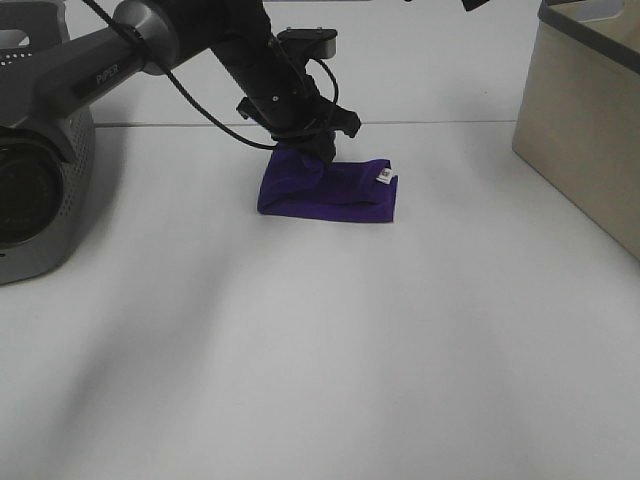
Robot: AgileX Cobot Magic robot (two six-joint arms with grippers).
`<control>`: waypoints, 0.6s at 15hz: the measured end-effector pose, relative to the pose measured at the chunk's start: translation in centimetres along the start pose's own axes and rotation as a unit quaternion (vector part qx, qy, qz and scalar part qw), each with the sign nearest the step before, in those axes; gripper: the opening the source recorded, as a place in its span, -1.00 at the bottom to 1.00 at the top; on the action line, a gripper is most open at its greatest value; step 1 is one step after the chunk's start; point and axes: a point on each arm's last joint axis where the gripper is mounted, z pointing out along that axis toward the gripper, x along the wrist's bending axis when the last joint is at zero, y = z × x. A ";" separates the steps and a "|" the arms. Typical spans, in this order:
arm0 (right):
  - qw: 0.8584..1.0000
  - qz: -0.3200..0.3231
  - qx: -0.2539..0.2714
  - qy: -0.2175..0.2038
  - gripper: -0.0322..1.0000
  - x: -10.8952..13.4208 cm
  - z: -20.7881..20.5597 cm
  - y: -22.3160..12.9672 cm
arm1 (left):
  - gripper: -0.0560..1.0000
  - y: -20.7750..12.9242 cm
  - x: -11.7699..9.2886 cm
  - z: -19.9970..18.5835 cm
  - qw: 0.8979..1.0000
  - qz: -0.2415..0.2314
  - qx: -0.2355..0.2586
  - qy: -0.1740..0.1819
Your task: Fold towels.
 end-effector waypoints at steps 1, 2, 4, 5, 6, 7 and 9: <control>1.000 0.001 -0.001 0.002 0.71 0.0 0.0 0.0 | -0.23 0.3 -0.2 0.1 1.000 -0.012 -0.018 -0.015; 1.000 0.002 -0.002 0.006 0.71 0.1 0.0 0.0 | 0.09 0.6 -0.6 0.4 0.998 -0.032 -0.037 -0.041; 1.000 0.005 -0.003 0.012 0.71 0.2 0.0 0.1 | 0.44 1.3 -1.4 0.6 0.989 -0.078 -0.082 -0.097; 1.000 0.006 -0.004 0.012 0.71 0.2 0.0 0.1 | 0.45 1.6 -1.5 0.6 0.986 -0.084 -0.097 -0.106; 1.000 0.006 -0.004 0.012 0.71 0.2 0.0 0.1 | 0.47 1.7 -1.5 0.6 0.985 -0.084 -0.101 -0.108; 1.000 0.009 -0.004 0.012 0.71 0.2 0.0 0.1 | 0.48 1.8 -1.5 0.5 0.985 -0.084 -0.107 -0.109; 1.000 0.012 -0.004 0.012 0.71 0.3 -0.1 0.1 | 0.48 1.7 -1.0 0.1 0.987 -0.078 -0.099 -0.104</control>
